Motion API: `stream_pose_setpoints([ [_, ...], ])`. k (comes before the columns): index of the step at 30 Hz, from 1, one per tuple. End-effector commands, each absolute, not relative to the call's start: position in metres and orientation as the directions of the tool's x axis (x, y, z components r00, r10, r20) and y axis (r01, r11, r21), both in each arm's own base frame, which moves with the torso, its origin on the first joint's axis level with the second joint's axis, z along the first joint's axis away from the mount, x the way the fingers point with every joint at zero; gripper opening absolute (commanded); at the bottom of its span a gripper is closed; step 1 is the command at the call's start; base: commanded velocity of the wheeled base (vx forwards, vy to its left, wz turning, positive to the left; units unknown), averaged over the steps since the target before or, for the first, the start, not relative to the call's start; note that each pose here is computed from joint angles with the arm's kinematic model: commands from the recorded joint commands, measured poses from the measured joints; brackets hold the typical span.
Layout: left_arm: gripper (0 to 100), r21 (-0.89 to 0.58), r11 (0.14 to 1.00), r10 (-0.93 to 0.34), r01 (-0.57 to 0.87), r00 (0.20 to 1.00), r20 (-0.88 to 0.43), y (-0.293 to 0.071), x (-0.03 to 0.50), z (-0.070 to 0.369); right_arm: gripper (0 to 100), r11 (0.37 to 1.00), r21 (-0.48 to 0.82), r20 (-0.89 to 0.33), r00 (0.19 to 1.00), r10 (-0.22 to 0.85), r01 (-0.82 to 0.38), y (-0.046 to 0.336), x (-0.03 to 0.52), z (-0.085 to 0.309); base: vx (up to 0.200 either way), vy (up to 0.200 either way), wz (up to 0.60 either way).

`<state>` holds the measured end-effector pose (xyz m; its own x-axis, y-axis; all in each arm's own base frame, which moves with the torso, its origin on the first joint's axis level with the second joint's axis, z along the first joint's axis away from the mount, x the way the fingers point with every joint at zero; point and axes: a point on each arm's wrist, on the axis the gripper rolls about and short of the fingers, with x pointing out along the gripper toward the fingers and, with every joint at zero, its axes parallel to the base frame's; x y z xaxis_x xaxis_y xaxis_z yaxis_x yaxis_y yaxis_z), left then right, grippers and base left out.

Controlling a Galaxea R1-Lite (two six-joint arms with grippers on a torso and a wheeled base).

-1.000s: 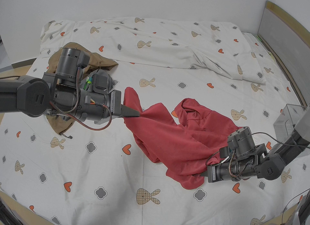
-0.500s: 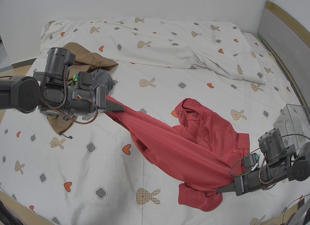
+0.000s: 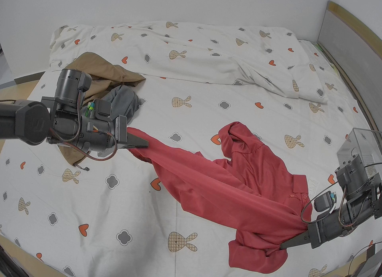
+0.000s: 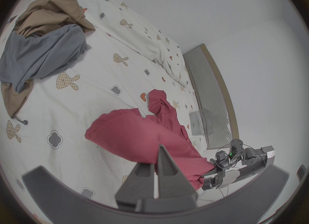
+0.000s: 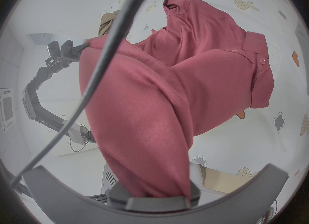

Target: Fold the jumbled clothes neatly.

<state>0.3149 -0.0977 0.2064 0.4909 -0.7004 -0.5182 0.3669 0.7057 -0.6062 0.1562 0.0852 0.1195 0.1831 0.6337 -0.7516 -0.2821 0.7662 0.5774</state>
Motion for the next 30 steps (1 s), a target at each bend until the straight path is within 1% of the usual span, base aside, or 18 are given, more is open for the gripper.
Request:
stream_pose_setpoints([
  [1,100,-0.608,0.711,-0.695,0.353,0.487,-0.529,-0.095,0.314,0.202,100,0.763,0.579,-0.745,0.194,0.638,-0.289,0.085,0.156,0.122,0.0,0.0,0.0],
  [5,100,-0.609,0.726,-0.674,0.319,0.508,-0.537,-0.083,0.319,0.197,100,0.771,0.575,-0.759,0.173,0.628,-0.273,0.084,0.155,0.116,0.0,0.0,0.0],
  [9,100,-0.609,0.736,-0.661,0.297,0.509,-0.552,-0.076,0.32,0.19,100,0.773,0.575,-0.762,0.168,0.625,-0.268,0.083,0.153,0.114,0.0,0.0,0.0],
  [12,100,-0.577,0.757,-0.646,0.307,0.481,-0.592,-0.072,0.315,0.171,100,0.773,0.574,-0.76,0.175,0.625,-0.269,0.082,0.153,0.114,0.0,0.0,0.0],
  [16,100,-0.549,0.772,-0.631,0.319,0.486,-0.605,-0.061,0.316,0.152,100,0.774,0.572,-0.755,0.195,0.626,-0.271,0.082,0.155,0.116,0.0,0.0,0.0],
  [18,100,-0.551,0.773,-0.63,0.313,0.478,-0.612,-0.062,0.321,0.143,100,0.786,0.562,-0.753,0.234,0.615,-0.26,0.079,0.161,0.117,0.0,0.0,0.0],
  [20,100,-0.555,0.775,-0.628,0.302,0.466,-0.623,-0.062,0.326,0.133,100,0.802,0.546,-0.744,0.299,0.598,-0.244,0.075,0.169,0.117,0.0,0.0,0.0],
  [21,100,-0.557,0.776,-0.627,0.297,0.46,-0.629,-0.063,0.329,0.129,100,0.825,0.525,-0.747,0.353,0.564,-0.209,0.069,0.179,0.113,0.0,0.0,0.0],
  [23,100,-0.559,0.775,-0.628,0.294,0.457,-0.63,-0.063,0.331,0.127,100,0.875,0.465,-0.769,0.427,0.476,-0.138,0.055,0.195,0.104,0.0,0.0,0.0],
  [24,100,-0.559,0.775,-0.628,0.294,0.459,-0.629,-0.063,0.331,0.127,100,0.899,0.424,-0.785,0.449,0.427,-0.114,0.048,0.202,0.098,0.0,0.0,0.0],
  [25,100,-0.559,0.775,-0.628,0.295,0.46,-0.628,-0.063,0.331,0.128,100,0.906,0.408,-0.79,0.456,0.411,-0.109,0.046,0.204,0.096,0.0,0.0,0.0],
  [26,100,-0.562,0.77,-0.634,0.303,0.462,-0.62,-0.063,0.33,0.131,100,0.945,0.316,-0.807,0.5,0.316,-0.087,0.028,0.219,0.086,0.0,0.0,0.0],
  [28,100,-0.57,0.757,-0.65,0.321,0.464,-0.602,-0.063,0.328,0.137,100,0.964,0.258,-0.817,0.517,0.255,-0.068,0.008,0.23,0.075,0.0,0.0,0.0],
  [29,100,-0.577,0.747,-0.661,0.331,0.462,-0.591,-0.063,0.326,0.14,100,0.967,0.247,-0.816,0.525,0.241,-0.061,0.0,0.236,0.07,0.0,0.0,0.0],
  [30,100,-0.577,0.747,-0.661,0.331,0.462,-0.591,-0.063,0.326,0.14,100,0.967,0.247,-0.816,0.525,0.241,-0.061,0.0,0.236,0.07,0.0,0.0,0.0],
])
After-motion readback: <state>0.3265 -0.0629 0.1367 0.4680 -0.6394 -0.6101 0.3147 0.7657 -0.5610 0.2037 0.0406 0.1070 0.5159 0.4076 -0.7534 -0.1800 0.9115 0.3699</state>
